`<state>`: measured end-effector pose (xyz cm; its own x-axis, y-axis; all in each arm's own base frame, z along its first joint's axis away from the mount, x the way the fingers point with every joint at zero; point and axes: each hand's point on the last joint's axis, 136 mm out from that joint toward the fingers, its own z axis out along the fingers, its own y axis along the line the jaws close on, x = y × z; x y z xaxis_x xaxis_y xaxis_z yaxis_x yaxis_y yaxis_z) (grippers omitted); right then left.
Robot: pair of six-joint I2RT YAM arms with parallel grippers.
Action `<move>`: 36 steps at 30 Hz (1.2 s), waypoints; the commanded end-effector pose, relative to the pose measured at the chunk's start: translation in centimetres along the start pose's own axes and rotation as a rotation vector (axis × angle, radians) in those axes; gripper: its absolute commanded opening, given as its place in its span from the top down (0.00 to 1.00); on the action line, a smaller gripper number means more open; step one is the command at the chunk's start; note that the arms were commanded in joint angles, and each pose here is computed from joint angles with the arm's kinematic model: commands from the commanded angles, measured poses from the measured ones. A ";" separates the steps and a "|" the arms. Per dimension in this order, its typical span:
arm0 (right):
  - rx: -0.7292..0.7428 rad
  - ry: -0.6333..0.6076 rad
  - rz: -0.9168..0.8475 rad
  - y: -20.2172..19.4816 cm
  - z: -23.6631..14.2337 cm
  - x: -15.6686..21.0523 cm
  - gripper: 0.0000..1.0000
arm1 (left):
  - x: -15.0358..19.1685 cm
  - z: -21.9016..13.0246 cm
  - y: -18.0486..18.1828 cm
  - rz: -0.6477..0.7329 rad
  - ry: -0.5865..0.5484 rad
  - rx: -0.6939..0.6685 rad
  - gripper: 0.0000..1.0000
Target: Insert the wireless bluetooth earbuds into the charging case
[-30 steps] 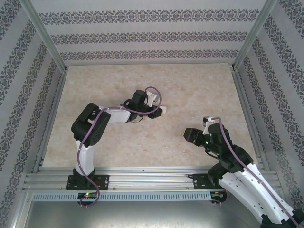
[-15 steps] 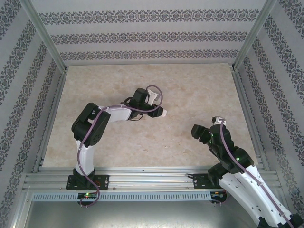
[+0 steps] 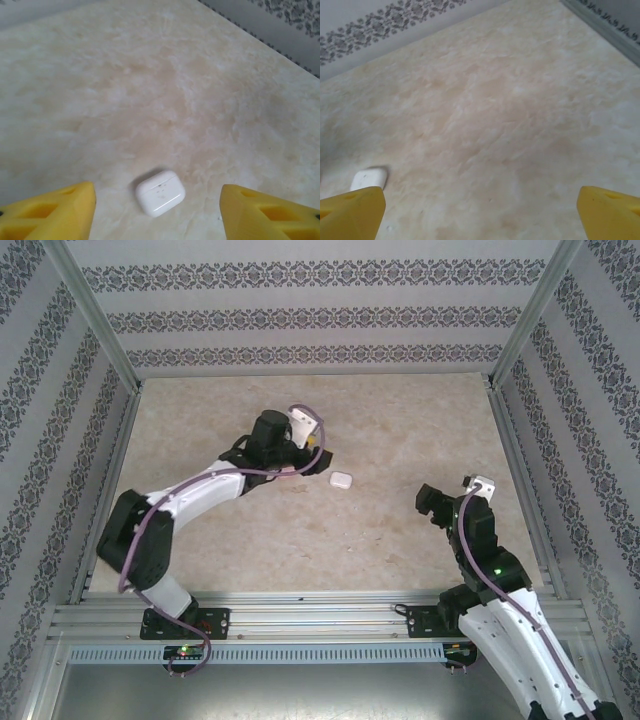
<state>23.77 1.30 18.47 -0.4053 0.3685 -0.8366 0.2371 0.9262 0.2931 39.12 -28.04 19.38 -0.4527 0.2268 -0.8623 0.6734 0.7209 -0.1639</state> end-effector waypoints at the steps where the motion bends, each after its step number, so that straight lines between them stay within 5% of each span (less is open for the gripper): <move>1: 0.035 -0.051 -0.017 -0.7 1.1 -1.1 0.02 | 0.6 -3.6 3.3 0.043 0.008 -0.139 0.33; 10: 0.101 -0.093 -0.083 -2.4 4.3 -2.0 0.02 | 2.1 -12.4 9.8 -0.002 -0.074 -0.403 0.15; 12: 0.085 -0.143 -0.136 -2.3 5.0 -2.3 0.02 | 3.0 -13.6 11.0 -0.021 -0.080 -0.449 0.00; 16: 0.061 -0.219 -0.210 -2.4 6.4 -2.4 0.02 | 4.4 -15.8 13.5 -0.061 -0.115 -0.538 0.00; 27: 0.020 -0.173 -0.261 -2.1 10.2 -1.8 0.02 | 8.6 -18.9 19.4 -0.102 -0.245 -0.772 0.00; 36: -0.033 -0.154 -0.273 -1.4 13.8 -0.9 0.02 | 11.4 -17.0 18.7 -0.060 -0.237 -0.698 0.00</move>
<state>34.05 -1.78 10.12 -0.4027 0.1064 -0.9092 0.1559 0.9867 0.0464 35.87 -0.60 12.62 -0.3973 0.0495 -0.9164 0.0544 0.9981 0.0303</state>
